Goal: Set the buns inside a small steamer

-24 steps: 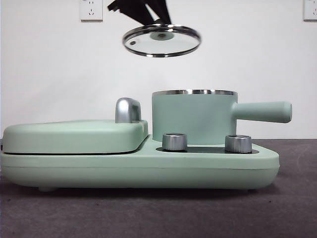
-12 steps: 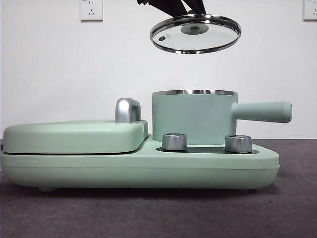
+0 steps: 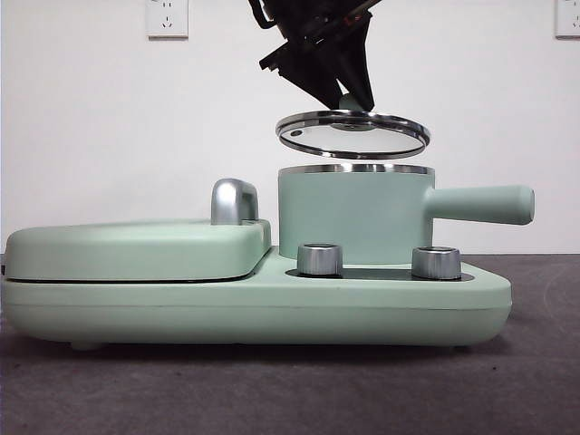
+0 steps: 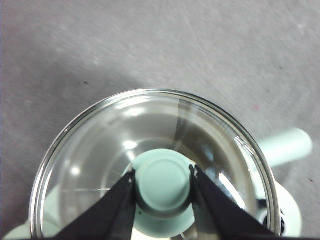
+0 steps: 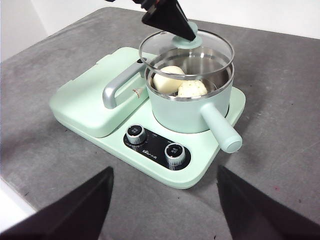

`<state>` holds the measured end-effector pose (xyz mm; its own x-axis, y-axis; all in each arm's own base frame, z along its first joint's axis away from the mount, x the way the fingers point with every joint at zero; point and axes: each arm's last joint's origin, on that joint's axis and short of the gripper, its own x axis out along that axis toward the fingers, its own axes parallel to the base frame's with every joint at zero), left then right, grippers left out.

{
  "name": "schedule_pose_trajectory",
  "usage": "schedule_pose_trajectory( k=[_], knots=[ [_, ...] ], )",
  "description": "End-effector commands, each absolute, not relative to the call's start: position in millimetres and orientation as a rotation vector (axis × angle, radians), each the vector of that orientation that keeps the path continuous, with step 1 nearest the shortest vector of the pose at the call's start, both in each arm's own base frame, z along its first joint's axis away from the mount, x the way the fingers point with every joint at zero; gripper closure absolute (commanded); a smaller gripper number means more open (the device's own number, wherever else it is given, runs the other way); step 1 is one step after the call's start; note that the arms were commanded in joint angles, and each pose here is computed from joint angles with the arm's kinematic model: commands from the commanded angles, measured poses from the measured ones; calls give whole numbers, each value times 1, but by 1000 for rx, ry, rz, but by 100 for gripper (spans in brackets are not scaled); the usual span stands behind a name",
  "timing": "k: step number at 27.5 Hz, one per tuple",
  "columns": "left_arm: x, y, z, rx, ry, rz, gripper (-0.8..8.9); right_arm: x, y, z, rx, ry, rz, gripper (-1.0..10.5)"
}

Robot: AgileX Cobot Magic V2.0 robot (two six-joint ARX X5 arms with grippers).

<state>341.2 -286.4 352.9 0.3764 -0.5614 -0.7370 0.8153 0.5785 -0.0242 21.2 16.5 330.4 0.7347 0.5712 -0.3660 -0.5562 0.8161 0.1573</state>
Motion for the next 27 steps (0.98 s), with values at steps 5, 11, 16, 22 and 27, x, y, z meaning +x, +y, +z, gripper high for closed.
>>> schedule_pose_trajectory(
  k=[5, 11, 16, 22, 27],
  knots=[
    [348, -292, 349, 367, 753, -925, 798, 20, 16, 333, 49, 404, 617, 621],
    [350, -298, 340, 374, 768, -931, 798, 21, 15, 333, 45, 401, 597, 621],
    [353, -302, 332, 376, 790, -931, 798, 21, 15, 333, 45, 401, 596, 621],
    [353, -306, 323, 388, 825, -933, 798, 21, 15, 333, 45, 401, 596, 620],
    [348, -306, 321, 420, 865, -905, 798, 21, 15, 333, 45, 401, 596, 620]
  ],
)
